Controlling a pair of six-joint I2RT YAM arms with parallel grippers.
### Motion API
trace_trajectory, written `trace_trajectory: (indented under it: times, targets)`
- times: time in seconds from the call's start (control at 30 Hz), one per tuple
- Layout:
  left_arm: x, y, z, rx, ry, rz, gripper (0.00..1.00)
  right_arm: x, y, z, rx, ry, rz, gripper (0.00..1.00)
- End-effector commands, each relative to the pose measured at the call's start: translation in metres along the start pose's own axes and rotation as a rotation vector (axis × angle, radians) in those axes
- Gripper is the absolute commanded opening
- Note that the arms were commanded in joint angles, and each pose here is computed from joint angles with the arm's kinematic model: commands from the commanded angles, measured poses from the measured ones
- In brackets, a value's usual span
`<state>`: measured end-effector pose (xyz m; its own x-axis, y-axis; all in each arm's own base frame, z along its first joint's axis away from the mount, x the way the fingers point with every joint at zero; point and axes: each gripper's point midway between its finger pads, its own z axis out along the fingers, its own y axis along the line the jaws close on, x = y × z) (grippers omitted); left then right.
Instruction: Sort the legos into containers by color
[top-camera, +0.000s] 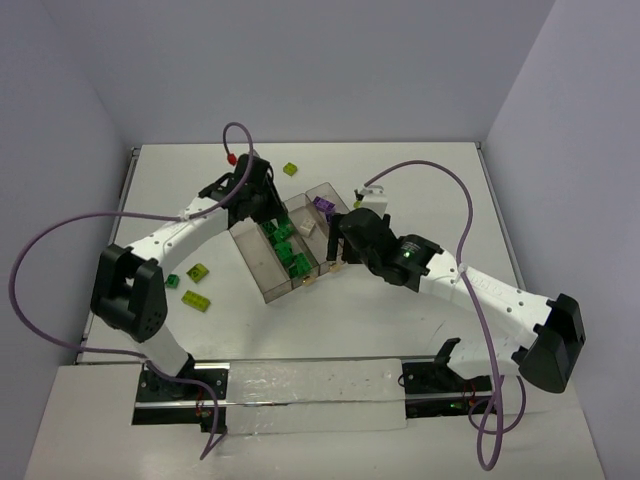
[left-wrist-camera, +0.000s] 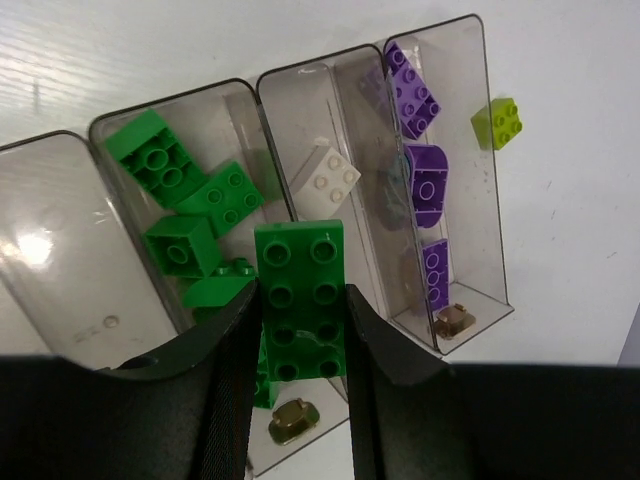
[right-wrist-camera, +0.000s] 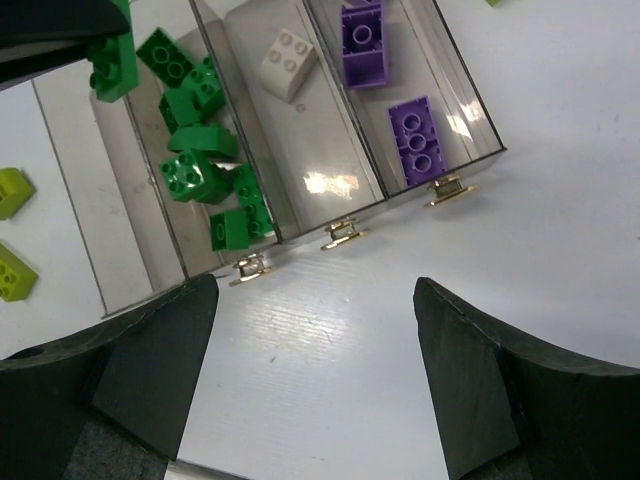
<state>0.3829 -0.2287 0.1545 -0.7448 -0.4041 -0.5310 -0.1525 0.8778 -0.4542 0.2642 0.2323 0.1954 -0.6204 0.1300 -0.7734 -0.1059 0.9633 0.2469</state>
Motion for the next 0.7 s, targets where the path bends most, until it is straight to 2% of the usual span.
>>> trace_trajectory:
  times: [0.0, 0.1, 0.27, 0.33, 0.47, 0.57, 0.67]
  targets:
    - [0.007, -0.011, 0.025, 0.037, 0.02, -0.039, 0.11, 0.003, -0.014, -0.006, 0.047, -0.015, 0.016, 0.87]
    - [0.016, -0.001, 0.036, -0.02, 0.057, -0.039, 0.23, 0.008, -0.018, -0.005, 0.055, -0.01, 0.016, 0.87]
    - [0.021, 0.009, 0.041, -0.058, 0.055, -0.042, 0.34, 0.01, -0.02, -0.003, 0.065, -0.008, 0.01, 0.87]
    - [0.024, 0.011, 0.043, -0.063, 0.064, -0.042, 0.49, 0.009, -0.02, -0.003, 0.066, -0.009, 0.005, 0.87]
    - [0.026, 0.011, 0.043, -0.066, 0.074, -0.037, 0.86, 0.009, -0.02, -0.003, 0.066, -0.013, 0.002, 0.87]
    - [0.023, 0.011, 0.039, -0.068, 0.073, -0.026, 0.94, 0.007, -0.02, -0.004, 0.061, -0.021, 0.004, 0.87]
    - [0.013, 0.009, 0.022, -0.074, 0.047, -0.013, 0.94, 0.007, -0.019, -0.003, 0.056, -0.025, 0.005, 0.87]
